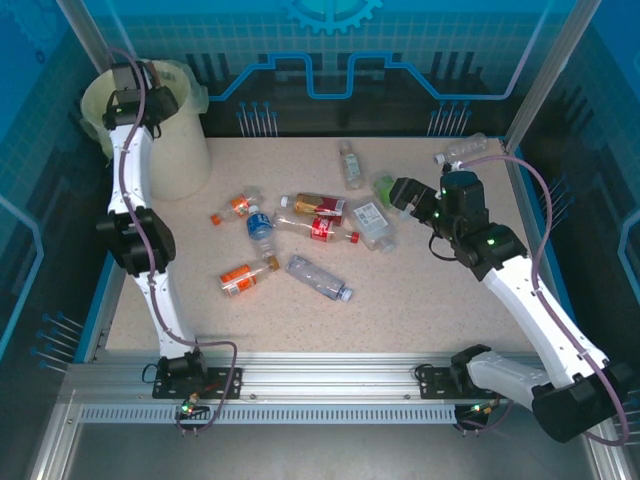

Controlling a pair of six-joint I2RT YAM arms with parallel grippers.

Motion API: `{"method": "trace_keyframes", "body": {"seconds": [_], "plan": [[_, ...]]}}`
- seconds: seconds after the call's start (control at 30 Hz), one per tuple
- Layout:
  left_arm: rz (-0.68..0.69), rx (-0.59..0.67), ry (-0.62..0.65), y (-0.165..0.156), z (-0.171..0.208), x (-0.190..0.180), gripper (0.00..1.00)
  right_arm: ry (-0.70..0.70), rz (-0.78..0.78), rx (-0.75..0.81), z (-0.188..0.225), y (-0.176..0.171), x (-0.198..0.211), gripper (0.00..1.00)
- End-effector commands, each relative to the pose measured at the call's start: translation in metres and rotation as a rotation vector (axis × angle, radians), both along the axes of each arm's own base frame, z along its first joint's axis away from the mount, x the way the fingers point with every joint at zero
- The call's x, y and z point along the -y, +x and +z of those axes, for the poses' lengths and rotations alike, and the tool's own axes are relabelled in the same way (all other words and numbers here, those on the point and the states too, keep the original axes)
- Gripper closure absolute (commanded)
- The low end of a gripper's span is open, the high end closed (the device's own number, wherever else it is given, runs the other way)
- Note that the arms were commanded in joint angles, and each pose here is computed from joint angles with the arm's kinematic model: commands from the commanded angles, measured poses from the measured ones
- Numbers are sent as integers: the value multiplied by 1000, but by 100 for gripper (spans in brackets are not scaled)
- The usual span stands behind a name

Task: Put the plastic bottles in the bin

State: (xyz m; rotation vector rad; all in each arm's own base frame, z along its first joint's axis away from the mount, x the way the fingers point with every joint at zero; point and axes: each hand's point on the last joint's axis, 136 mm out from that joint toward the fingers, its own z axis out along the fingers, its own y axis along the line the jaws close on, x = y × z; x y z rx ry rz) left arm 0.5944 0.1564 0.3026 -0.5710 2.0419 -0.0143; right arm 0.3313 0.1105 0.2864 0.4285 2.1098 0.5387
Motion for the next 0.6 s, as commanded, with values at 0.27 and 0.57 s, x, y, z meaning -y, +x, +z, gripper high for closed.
{"method": "trace_keyframes", "body": {"seconds": [0.27, 0.57], "plan": [[-128, 20, -202, -25, 14, 73, 47, -13, 30, -28, -3, 5, -4, 0], [-226, 28, -260, -10, 15, 90, 38, -27, 21, -48, -9, 4, -2, 0]]}}
